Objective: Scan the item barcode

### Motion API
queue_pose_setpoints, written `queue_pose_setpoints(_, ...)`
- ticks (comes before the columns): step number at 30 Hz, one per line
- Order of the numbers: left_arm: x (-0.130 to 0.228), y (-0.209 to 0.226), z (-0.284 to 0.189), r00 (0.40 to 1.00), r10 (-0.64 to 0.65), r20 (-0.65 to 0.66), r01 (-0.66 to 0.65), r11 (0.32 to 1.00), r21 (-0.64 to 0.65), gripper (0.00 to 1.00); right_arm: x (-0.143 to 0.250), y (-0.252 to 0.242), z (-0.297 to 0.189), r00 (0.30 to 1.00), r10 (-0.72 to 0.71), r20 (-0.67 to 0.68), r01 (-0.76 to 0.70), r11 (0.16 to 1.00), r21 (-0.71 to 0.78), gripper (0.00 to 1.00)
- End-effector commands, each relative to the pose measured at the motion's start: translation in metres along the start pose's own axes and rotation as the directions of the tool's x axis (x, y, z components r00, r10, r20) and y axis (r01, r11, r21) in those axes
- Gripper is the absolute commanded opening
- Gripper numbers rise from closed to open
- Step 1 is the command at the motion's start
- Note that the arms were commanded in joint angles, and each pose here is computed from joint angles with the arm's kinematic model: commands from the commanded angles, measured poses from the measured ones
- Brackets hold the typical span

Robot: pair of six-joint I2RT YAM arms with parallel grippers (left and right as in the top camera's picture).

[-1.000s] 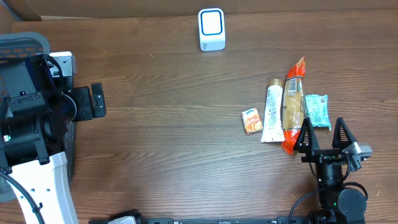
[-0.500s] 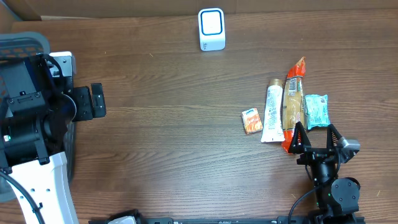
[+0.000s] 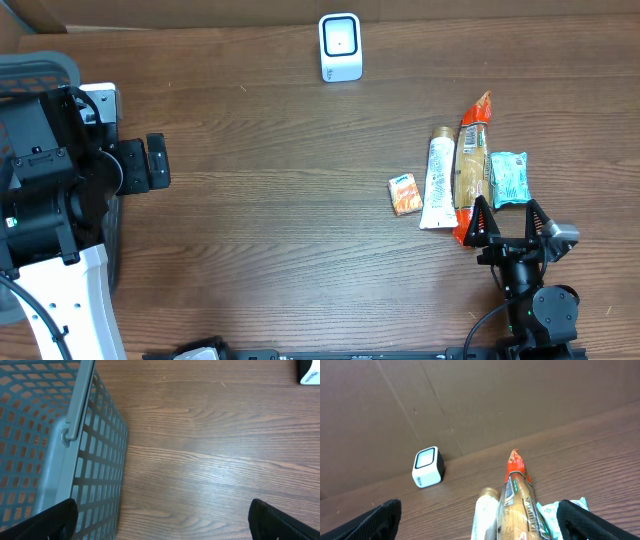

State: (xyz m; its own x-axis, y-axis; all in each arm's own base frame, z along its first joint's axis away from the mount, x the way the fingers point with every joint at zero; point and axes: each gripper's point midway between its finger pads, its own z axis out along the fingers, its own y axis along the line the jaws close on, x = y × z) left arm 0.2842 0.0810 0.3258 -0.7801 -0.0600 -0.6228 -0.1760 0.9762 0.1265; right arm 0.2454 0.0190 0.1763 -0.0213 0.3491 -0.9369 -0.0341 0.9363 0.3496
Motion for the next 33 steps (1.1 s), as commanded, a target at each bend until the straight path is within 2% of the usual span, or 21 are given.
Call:
queue_pose_setpoints(1,-0.004,0.001,-0.003,1.0,0.007,0.013,-0.007,1.0,0.0,1.0,0.002,-0.001,0.0,1.0,0.004,0.002,-0.004,1.0,-0.002,1.0)
queue_pose_setpoints(28,-0.004,0.001,-0.003,1.0,0.007,0.013,-0.007,1.0,0.0,1.0,0.002,-0.001,0.0,1.0,0.004,0.002,-0.004,1.0,-0.002,1.0)
queue_pose_setpoints(33,-0.004,0.001,-0.016,0.999,0.007,0.051,-0.007,1.0,-0.004,1.0,0.002,-0.001,0.0,1.0,0.004,0.002,-0.004,1.0,-0.002,1.0)
